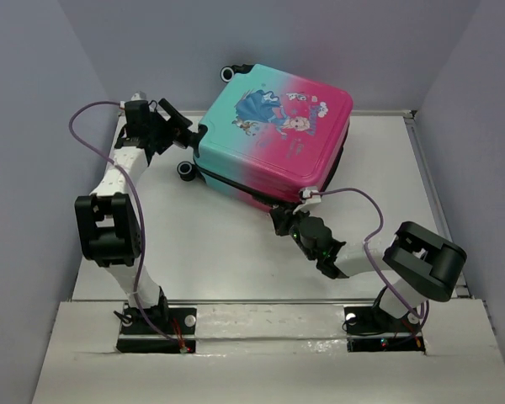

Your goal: Pack the luggage

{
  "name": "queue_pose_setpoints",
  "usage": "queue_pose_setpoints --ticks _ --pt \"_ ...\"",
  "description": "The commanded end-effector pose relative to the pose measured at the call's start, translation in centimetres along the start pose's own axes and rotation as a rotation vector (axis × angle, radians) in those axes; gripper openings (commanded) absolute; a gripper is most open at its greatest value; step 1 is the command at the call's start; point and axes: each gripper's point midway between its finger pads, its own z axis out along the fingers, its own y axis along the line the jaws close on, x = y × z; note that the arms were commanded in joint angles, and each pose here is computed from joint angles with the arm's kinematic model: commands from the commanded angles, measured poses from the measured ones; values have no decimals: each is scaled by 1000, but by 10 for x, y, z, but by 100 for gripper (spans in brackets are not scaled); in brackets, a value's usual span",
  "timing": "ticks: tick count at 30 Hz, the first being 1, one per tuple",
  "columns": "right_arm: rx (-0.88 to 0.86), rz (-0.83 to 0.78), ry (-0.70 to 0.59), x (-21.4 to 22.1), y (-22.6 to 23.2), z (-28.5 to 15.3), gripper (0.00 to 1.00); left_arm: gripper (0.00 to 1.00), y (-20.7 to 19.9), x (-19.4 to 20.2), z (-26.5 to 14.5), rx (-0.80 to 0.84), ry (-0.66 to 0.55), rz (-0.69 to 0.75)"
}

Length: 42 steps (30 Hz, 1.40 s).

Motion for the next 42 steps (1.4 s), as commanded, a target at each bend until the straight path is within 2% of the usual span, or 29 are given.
queue_pose_setpoints --ticks 1,3,8,13,16,17,19,20,23,26,27,28,31,38,42 --pt "-108 -18 43 6 30 -6 7 99 -42 -14 -3 172 -16 -42" --pt "-103 -19 43 5 29 -6 7 99 -55 -6 -2 238 14 -53" --pt "-95 -29 41 4 28 -4 7 99 -54 14 -7 275 31 -84" --pt "-98 -32 46 3 30 -4 7 90 -48 16 -7 264 18 -112" --pt "-89 -33 52 6 27 -5 7 75 -50 15 -1 277 17 -152" --pt "-88 -31 54 6 26 -6 7 63 -54 13 0 294 14 -168" --pt "-89 -31 54 6 26 -6 7 52 -57 11 0 307 6 -183" --pt "-88 -31 54 6 26 -6 7 37 -61 8 -2 324 -1 -186" --pt "-74 -40 53 6 23 -7 7 6 -66 4 -8 342 -18 -186" --pt "-76 -57 59 2 24 -10 7 6 -59 10 -22 343 -56 -155" --pt "-82 -57 49 -4 26 -11 7 6 -64 2 -38 360 -109 -137" --pt "-71 -77 68 -2 24 -13 7 6 -60 32 -40 349 -77 -111" --pt "-72 -110 85 -9 27 -16 7 6 -68 41 -71 367 -161 -60" --pt "-163 -187 177 -14 51 -21 7 6 -75 162 -109 439 -24 27" --pt "-281 -166 227 -3 86 -13 7 6 -89 188 -138 509 4 36"
